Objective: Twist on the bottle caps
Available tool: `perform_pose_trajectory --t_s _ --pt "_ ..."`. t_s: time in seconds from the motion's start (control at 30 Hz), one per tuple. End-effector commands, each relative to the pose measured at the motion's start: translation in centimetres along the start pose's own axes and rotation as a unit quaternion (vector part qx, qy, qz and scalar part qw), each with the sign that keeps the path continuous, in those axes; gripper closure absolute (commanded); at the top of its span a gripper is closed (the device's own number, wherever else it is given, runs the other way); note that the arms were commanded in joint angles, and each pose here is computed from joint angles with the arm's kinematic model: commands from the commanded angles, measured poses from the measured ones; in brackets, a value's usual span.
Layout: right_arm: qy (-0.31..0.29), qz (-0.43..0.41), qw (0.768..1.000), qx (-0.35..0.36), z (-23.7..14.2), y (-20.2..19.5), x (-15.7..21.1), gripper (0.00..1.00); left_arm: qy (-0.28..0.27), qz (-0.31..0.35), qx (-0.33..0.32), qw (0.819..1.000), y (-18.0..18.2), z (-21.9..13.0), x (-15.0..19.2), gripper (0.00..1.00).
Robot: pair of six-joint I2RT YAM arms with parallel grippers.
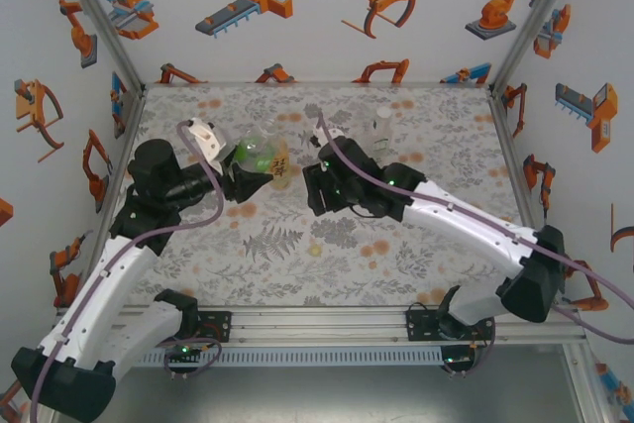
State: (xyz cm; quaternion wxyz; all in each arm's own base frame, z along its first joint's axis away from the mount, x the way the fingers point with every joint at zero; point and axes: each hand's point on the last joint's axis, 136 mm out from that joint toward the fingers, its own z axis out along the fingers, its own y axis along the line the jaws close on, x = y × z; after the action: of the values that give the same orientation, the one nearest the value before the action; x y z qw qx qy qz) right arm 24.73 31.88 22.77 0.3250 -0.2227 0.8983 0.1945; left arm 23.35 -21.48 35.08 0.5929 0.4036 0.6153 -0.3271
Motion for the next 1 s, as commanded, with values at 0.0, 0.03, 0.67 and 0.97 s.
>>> perform_pose_trajectory --t_s 0.0,0.03,0.67,0.97 --pt "0.034 0.037 0.998 0.042 2.1 -0.8 2.8 0.48 0.0 0.026 -0.038 0.999 1.0 -0.5 0.2 1.0" --pt "0.042 0.038 0.997 0.046 2.7 -0.6 3.5 0.49 0.0 0.025 -0.04 0.999 1.0 -0.6 0.2 1.0" --pt "0.138 0.053 0.985 0.085 8.0 -1.3 10.9 0.55 0.01 0.021 -0.042 0.999 1.3 -0.4 0.7 1.0" --pt "0.147 0.124 0.973 0.127 5.9 -8.7 12.6 0.55 0.01 0.017 -0.037 0.999 1.2 -0.3 0.7 1.0"
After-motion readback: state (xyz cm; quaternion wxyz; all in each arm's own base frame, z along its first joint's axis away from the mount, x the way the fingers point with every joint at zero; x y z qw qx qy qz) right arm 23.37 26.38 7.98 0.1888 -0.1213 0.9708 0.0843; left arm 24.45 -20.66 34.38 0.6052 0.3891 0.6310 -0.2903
